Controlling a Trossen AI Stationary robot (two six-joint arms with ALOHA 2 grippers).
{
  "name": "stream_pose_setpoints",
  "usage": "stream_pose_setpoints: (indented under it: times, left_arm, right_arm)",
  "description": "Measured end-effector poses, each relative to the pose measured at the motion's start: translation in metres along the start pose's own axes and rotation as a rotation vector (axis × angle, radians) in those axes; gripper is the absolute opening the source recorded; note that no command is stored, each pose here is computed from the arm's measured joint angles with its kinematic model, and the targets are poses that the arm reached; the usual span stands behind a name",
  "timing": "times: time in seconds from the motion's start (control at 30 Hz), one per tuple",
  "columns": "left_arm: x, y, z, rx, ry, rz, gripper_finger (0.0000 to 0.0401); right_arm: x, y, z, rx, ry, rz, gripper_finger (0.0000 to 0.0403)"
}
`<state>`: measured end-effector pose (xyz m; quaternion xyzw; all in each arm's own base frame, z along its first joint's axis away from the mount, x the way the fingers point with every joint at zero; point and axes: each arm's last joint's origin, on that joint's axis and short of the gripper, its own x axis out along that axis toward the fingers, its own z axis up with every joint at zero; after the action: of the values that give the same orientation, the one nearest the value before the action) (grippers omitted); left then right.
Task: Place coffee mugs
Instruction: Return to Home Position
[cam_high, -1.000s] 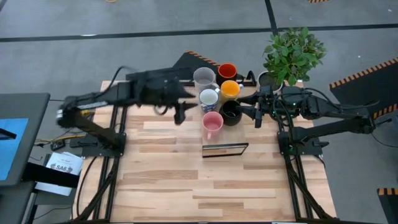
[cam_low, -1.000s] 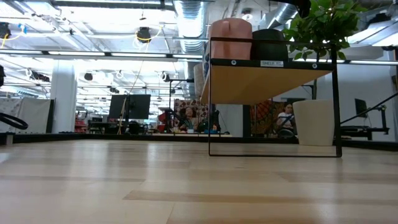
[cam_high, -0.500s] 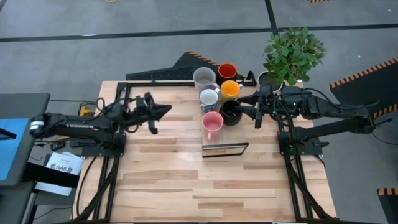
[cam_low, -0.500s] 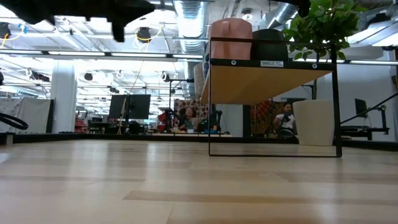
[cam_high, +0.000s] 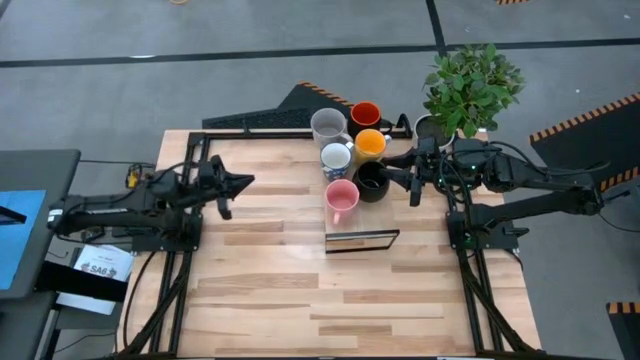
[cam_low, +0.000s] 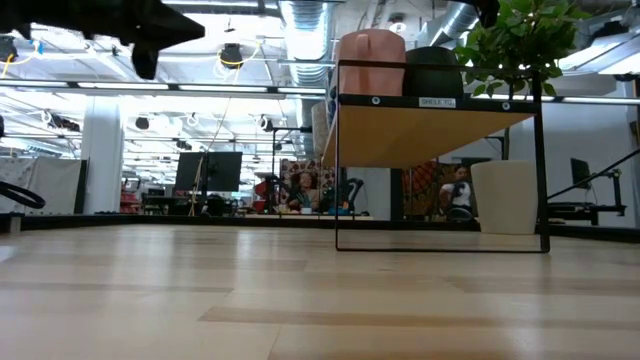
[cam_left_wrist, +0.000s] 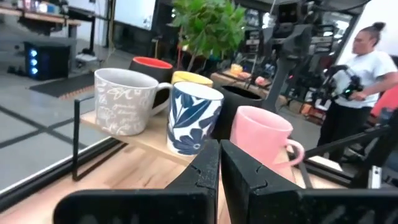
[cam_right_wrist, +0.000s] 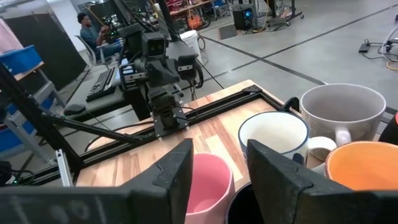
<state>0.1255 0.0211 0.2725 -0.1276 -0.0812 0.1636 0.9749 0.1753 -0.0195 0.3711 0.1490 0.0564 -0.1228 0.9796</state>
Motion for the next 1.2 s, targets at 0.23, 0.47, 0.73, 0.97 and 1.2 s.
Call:
stream_pose_setpoints:
  times: [0.23, 0.47, 0.73, 0.97, 1.2]
  left_arm:
    - [-0.022, 0.005, -0.023, -0.042, -0.031, -0.043, 0.0000]
    - [-0.035, 0.012, -0.046, -0.038, -0.046, -0.079, 0.0000]
    - [-0.045, 0.019, -0.067, 0.017, -0.066, -0.112, 0.0000]
    - [-0.045, 0.018, -0.070, -0.001, -0.012, -0.179, 0.0000]
    - [-0.045, 0.017, -0.076, -0.092, 0.068, -0.217, 0.0000]
  right_arm:
    - [0.000, 0.000, 0.000, 0.000, 0.001, 0.002, 0.0117]
    - [0.000, 0.000, -0.001, -0.001, 0.017, 0.009, 0.0017]
    - [-0.001, 0.000, -0.003, 0.040, 0.032, 0.008, 0.0021]
    - [-0.002, 0.003, -0.005, 0.081, 0.070, 0.082, 0.0017]
    - [-0.004, 0.006, -0.018, 0.059, 0.198, 0.079, 0.0019]
